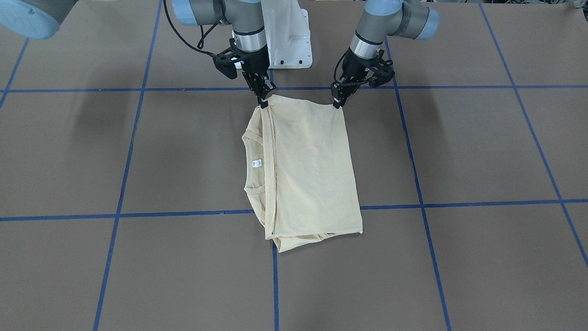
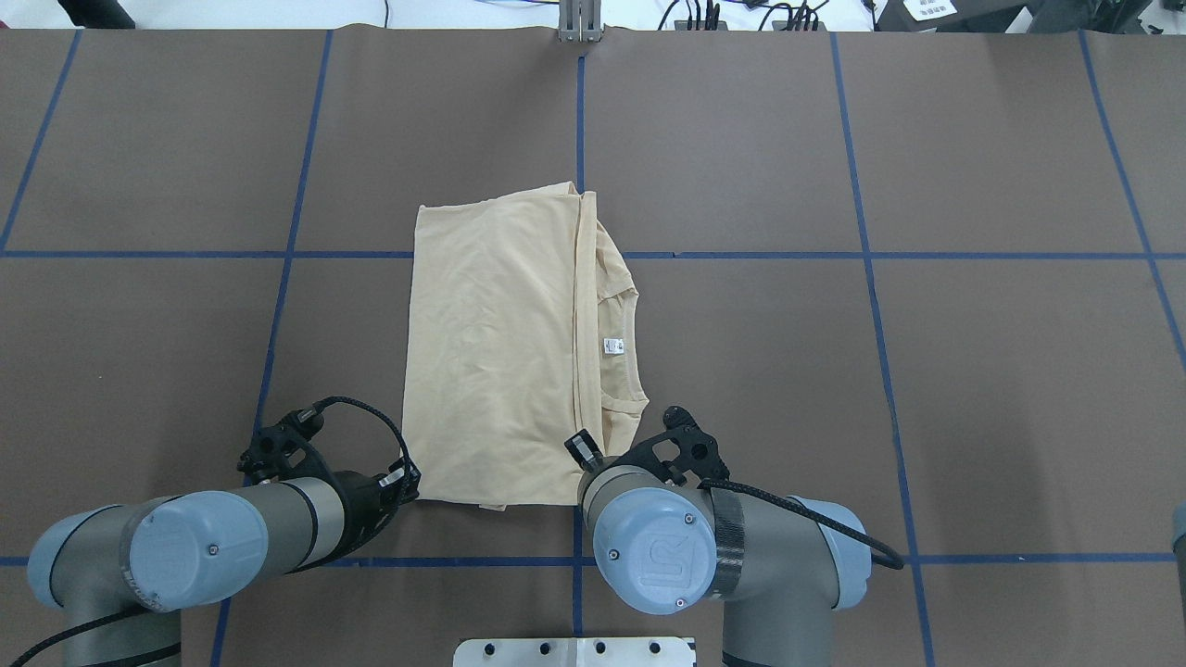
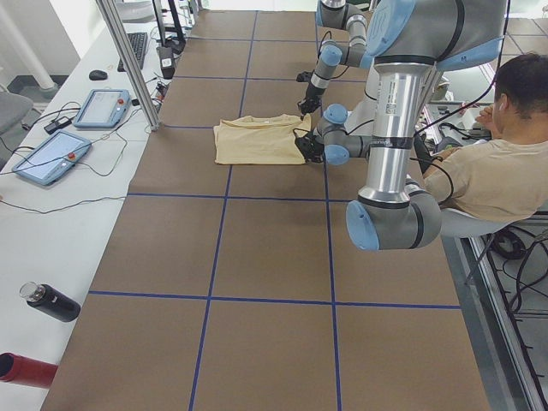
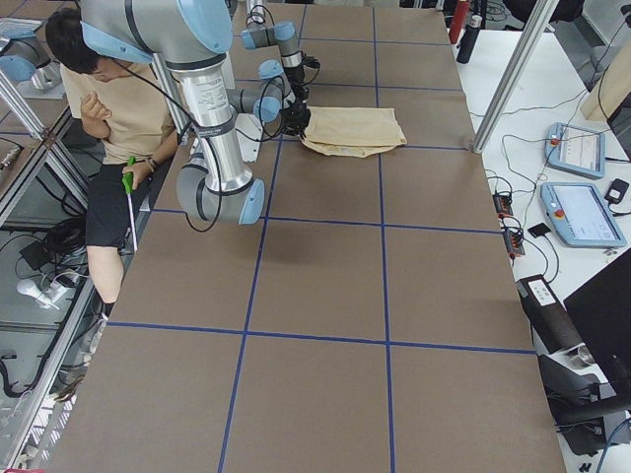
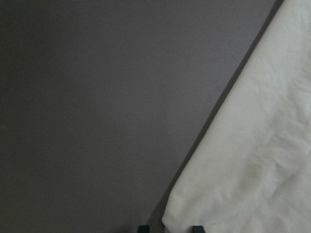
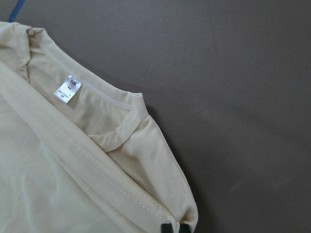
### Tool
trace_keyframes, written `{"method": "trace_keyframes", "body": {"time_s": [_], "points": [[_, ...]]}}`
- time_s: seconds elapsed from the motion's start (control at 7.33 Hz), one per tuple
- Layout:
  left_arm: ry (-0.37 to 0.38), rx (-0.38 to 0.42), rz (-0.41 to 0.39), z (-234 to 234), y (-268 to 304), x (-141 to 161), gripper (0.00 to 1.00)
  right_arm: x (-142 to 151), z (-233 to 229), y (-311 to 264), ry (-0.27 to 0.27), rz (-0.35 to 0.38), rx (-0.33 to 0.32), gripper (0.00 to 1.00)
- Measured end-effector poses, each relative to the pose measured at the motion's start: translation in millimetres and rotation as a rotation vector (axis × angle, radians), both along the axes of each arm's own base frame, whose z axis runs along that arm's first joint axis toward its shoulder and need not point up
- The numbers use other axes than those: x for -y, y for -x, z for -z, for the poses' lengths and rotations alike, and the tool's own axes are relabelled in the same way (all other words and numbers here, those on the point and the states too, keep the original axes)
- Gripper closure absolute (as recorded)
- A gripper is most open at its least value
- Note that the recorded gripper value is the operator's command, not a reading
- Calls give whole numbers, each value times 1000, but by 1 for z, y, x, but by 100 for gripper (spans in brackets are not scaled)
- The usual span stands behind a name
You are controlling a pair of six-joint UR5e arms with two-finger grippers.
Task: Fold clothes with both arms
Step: 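Grasp the near edge with both grippers and fold it away from the robot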
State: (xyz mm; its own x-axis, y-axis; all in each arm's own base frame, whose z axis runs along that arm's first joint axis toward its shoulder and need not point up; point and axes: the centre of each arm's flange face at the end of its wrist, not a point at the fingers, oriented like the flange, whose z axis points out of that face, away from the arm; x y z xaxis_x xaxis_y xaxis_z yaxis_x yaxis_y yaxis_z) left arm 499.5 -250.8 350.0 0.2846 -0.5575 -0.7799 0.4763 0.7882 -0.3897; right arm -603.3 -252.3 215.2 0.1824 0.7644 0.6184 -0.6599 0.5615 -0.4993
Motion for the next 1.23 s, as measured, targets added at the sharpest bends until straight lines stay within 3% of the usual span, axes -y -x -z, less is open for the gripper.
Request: {"method": "trace_keyframes", "body": {"time_s": [0.41,0.68,0.82,0.95,1.23], "points": [[-9,-28,1,16,11,0,100,0,5,-8,-3,-1,16,100],[-13,-50,-38,57,41,-4,100,-3,15,-43,-9,-10,67,100],[-43,-53,-59,78,58,7,100,12,26,-64,-12,-37,92,100],[-109,-46,-49,94,68,42,100,50,40,-82,3,-74,106,100],[-201,24,-17,102,70,150,100,157,68,-78,36,-93,70,100]]}}
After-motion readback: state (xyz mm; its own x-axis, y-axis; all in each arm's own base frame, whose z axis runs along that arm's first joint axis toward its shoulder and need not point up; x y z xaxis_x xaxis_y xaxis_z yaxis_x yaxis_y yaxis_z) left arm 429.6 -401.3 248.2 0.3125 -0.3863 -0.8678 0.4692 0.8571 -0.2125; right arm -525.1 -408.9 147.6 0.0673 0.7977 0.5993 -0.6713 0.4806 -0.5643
